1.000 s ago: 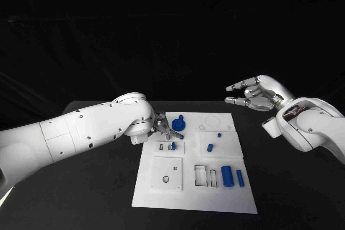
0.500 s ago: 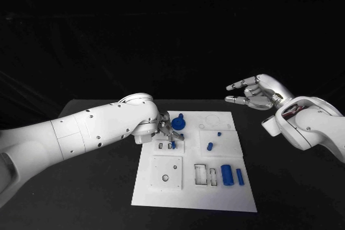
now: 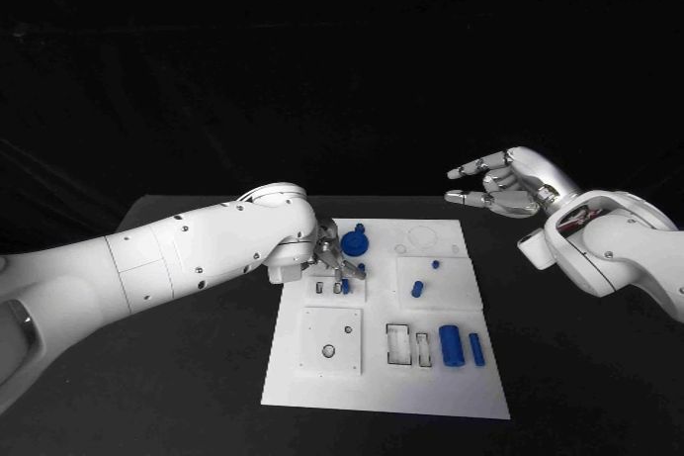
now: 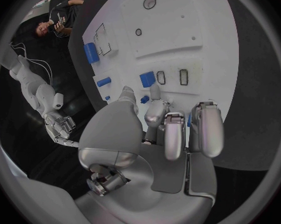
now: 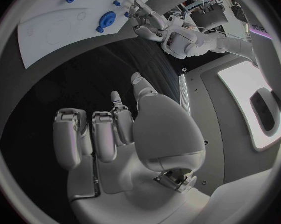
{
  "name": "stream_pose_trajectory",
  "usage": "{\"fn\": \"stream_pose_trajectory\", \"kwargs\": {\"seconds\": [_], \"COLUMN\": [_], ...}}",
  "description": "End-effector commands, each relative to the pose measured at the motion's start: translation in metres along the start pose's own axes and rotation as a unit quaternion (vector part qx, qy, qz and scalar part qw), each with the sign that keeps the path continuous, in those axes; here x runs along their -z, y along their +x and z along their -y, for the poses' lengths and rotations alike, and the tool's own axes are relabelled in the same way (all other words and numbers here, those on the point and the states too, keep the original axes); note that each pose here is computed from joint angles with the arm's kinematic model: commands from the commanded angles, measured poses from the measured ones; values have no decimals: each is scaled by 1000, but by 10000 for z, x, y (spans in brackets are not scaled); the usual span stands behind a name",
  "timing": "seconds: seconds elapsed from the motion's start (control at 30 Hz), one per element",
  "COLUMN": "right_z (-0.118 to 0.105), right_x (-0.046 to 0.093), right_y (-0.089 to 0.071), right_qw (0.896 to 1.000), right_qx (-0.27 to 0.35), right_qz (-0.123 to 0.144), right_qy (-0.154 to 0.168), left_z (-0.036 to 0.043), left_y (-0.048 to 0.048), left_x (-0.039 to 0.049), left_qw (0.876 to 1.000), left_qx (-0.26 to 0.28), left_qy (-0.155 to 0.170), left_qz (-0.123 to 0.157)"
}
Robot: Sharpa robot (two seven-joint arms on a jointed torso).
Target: Assemble the parts on the task board
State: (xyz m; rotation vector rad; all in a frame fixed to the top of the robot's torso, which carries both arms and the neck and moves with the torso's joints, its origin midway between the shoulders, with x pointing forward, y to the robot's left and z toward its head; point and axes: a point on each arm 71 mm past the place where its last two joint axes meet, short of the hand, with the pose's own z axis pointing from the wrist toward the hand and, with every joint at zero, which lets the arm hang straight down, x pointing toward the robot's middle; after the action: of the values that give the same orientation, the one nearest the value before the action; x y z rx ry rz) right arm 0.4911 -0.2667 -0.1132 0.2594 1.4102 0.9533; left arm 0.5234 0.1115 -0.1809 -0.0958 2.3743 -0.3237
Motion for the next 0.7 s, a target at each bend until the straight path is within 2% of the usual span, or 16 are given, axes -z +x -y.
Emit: {"fn": "stream_pose_trajectory", "kwargs": {"seconds": [0.03, 0.7], "right_z": [1, 16], "right_x": [-1, -4], "right_y": [14, 25], "right_qw": [1000, 1000], "right_qx": [6, 10], "right_qz": [-5, -10], "right_qy": [-1, 3], "left_z": [-94, -31], "left_y": [9, 61], "left_x": [-1, -4], "left_qw": [997, 997], "left_qx": [-13, -27], "left_qy": [-70, -65], "left_qz": [-10, -26]}}
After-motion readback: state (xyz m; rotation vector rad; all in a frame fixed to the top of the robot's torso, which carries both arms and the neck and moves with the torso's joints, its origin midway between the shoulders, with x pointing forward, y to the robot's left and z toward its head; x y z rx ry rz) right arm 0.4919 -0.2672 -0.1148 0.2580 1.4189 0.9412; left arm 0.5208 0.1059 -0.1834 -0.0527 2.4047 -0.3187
